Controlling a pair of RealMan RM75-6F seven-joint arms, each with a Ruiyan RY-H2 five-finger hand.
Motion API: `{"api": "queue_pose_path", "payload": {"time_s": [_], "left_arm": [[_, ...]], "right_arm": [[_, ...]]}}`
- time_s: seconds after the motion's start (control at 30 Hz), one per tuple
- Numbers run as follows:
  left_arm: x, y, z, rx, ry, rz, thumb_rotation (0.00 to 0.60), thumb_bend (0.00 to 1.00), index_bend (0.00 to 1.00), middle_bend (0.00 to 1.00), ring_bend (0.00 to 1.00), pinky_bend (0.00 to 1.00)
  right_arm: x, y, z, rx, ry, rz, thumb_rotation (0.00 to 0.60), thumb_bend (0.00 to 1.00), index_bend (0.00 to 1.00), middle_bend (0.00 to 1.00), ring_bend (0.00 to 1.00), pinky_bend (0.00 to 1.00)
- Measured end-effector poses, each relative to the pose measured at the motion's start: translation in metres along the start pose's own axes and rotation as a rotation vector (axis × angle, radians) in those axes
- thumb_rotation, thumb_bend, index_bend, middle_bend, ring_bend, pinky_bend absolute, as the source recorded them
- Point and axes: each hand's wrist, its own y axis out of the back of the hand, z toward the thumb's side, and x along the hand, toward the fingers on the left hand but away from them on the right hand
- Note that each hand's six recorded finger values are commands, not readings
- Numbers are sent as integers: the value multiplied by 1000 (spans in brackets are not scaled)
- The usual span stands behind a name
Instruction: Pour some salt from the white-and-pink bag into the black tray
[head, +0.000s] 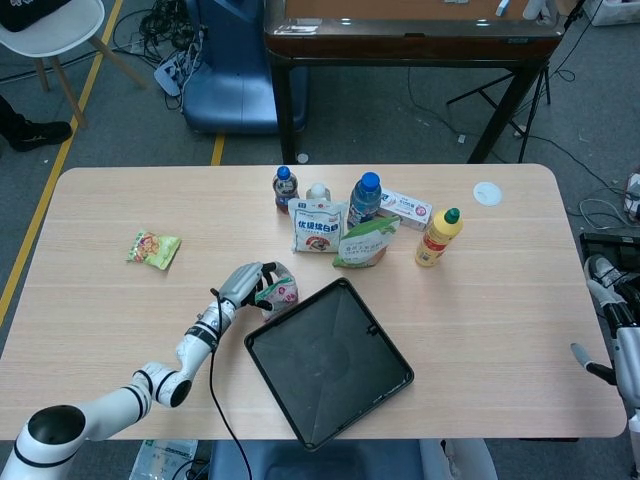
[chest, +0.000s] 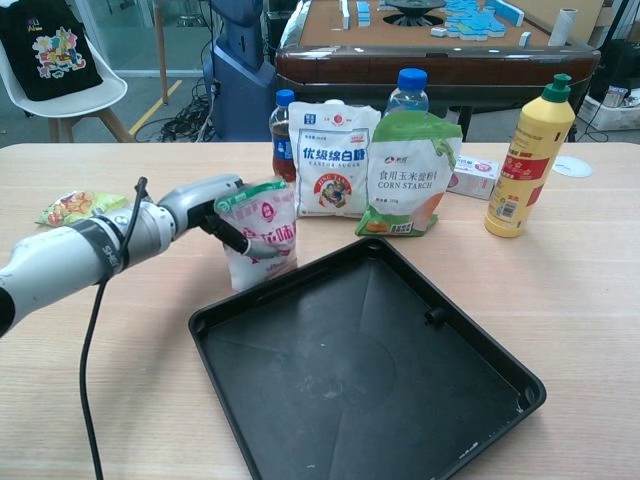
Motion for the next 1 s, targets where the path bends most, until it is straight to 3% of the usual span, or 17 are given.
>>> {"api": "queue_pose_path", "payload": {"time_s": [0.23, 0.5, 0.73, 1.0], "left_arm": [[-7, 19, 2, 45, -32, 17, 600, 206, 413, 532, 521, 624], [-29, 46, 15, 238, -111, 45, 600, 206, 413, 532, 521, 624], [-52, 44, 37, 407, -177, 57, 600, 206, 410, 533, 520, 624], [-71, 28, 62, 678, -249, 119, 600, 206, 410, 538, 521, 625]], "right_arm": [[-3, -2, 3, -4, 11, 0, 600, 179, 163, 250, 116, 175], [-7, -4, 9, -9, 39, 1, 600, 179, 163, 250, 116, 175], [-8, -7, 15, -12, 64, 4, 600, 178, 163, 250, 116, 175], [-6, -5, 16, -12, 76, -1, 600, 179, 163, 250, 116, 175]]}}
